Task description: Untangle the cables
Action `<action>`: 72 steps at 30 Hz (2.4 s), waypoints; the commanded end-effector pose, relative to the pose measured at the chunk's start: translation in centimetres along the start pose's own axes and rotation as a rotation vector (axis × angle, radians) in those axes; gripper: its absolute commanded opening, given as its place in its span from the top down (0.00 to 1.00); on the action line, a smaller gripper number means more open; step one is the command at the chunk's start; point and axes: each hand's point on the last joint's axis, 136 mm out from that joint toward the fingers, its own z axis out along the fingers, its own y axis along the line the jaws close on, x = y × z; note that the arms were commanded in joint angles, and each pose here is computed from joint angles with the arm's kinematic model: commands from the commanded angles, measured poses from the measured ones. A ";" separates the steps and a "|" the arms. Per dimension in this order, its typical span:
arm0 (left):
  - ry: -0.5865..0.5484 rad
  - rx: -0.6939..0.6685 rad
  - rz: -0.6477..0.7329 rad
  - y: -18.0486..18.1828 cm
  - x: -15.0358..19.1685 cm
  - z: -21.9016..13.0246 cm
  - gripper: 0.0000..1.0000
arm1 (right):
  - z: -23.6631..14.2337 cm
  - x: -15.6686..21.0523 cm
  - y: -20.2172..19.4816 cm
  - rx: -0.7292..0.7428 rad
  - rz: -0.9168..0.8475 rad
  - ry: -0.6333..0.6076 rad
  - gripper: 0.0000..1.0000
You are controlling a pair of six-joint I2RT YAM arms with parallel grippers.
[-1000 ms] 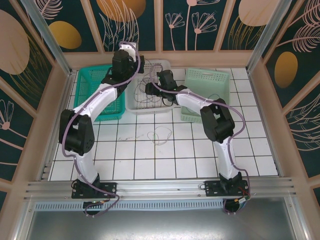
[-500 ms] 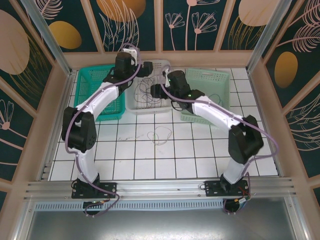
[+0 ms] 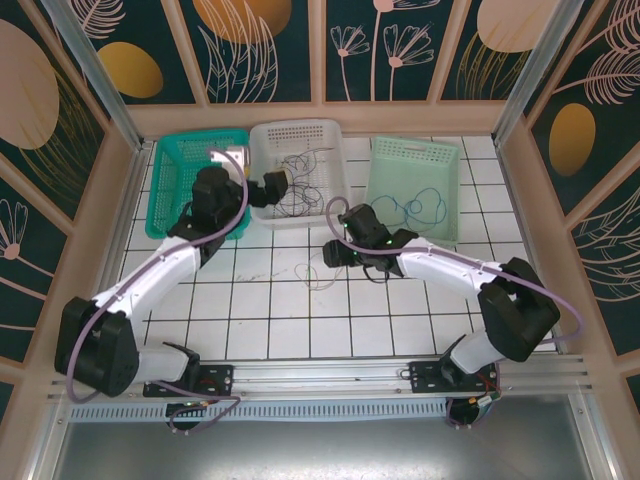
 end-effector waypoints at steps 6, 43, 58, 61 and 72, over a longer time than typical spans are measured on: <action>0.001 -0.022 -0.046 1.1 3.1 -2.8 0.02 | 3.2 3.6 -0.7 0.034 0.082 0.132 0.40; 0.130 0.299 0.014 -3.6 9.3 -4.0 0.09 | -5.7 -3.8 1.4 0.051 0.027 -0.274 1.00; 0.230 0.571 0.031 -9.5 13.3 -3.2 0.19 | -8.1 -4.9 3.2 -0.087 0.003 -0.393 1.00; 0.242 0.567 0.030 -9.6 13.6 -2.6 0.21 | -8.8 -5.1 3.5 -0.116 0.001 -0.422 1.00; 0.215 0.606 0.023 -11.0 12.7 -1.5 0.39 | -9.0 -4.6 3.9 -0.160 -0.013 -0.432 1.00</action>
